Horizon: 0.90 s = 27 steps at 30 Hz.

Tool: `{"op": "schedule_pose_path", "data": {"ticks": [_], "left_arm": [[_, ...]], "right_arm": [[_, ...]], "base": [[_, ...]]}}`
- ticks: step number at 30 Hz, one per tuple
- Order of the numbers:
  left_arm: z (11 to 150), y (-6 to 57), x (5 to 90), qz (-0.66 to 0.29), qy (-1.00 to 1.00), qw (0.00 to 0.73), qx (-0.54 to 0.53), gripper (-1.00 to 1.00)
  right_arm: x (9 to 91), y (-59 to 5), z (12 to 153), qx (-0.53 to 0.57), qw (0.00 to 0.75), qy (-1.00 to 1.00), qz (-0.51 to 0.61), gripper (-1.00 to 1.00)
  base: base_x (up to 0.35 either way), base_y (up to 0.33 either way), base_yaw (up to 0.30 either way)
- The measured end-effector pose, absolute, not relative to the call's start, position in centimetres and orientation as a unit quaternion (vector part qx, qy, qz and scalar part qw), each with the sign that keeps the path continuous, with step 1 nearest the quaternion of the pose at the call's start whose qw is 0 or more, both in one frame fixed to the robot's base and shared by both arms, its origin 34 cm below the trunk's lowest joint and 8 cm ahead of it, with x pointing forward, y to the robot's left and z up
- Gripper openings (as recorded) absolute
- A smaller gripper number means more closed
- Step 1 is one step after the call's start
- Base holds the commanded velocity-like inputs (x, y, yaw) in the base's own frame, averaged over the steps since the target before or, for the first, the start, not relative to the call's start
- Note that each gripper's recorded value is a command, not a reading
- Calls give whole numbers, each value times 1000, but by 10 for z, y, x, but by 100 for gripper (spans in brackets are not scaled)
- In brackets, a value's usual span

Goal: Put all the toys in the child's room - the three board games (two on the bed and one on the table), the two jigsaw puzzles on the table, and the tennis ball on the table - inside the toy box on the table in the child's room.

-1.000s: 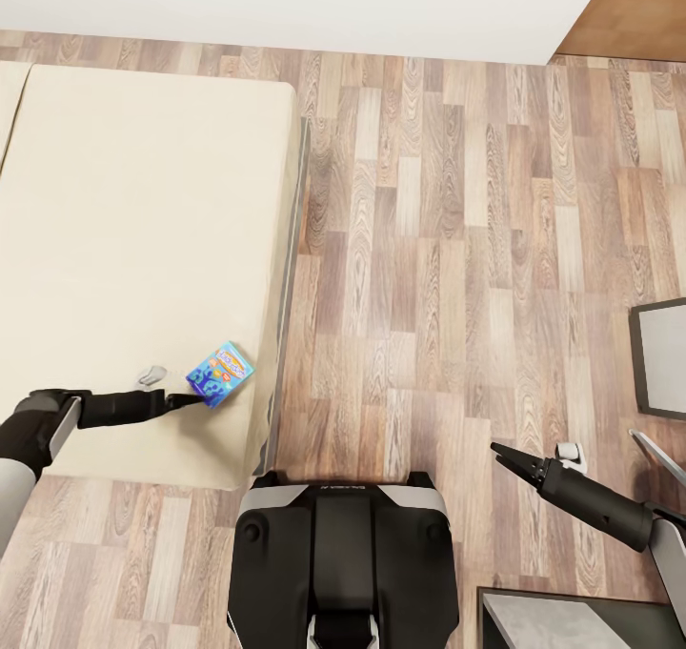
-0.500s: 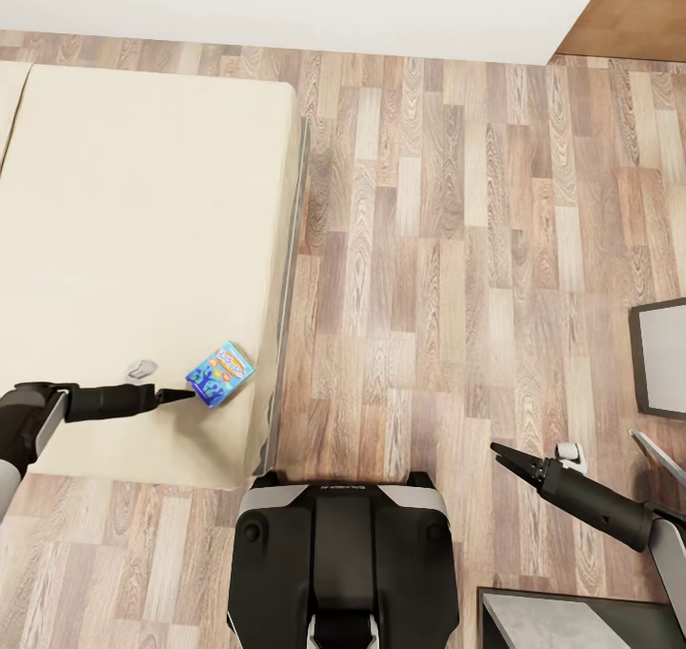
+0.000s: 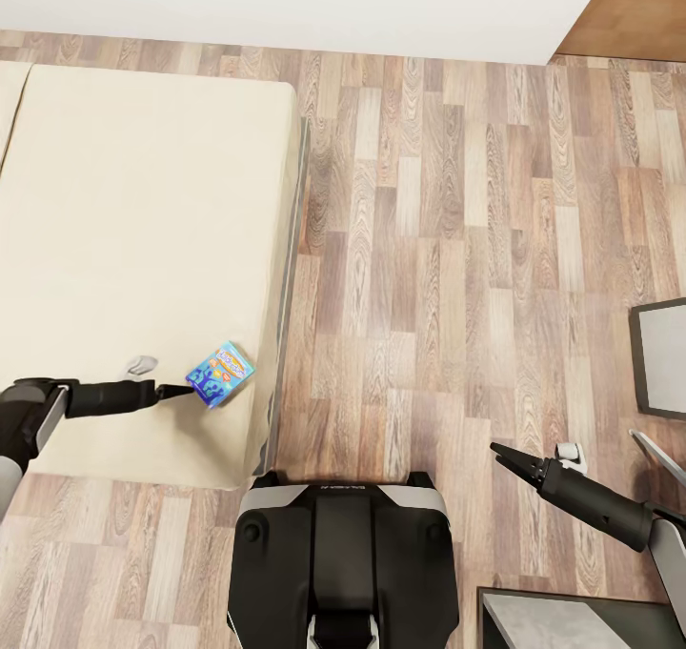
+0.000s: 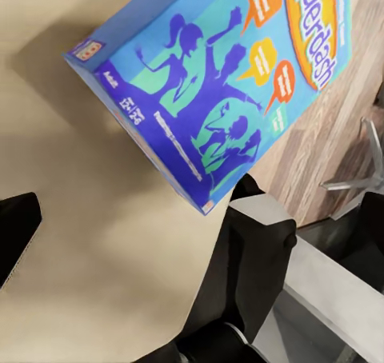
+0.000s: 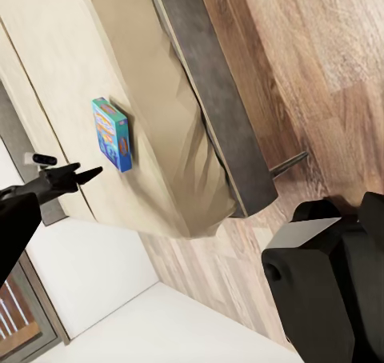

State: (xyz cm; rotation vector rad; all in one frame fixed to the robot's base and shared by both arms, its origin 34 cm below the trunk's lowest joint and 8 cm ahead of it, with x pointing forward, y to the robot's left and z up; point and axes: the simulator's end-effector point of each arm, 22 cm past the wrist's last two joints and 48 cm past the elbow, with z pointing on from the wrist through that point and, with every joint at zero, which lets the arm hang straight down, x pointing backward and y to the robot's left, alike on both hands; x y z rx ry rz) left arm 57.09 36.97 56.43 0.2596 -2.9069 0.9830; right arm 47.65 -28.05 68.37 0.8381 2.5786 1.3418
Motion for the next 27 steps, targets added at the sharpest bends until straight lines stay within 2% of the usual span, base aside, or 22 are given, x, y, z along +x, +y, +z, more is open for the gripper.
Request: {"op": "schedule_pose_path", "data": {"ticks": [27], "left_arm": [[545,378,568,258,-960,47,94,100]], "right_arm": [[476,-280,684,277,58,851,443,100]], "base": [[0,0,0]]}}
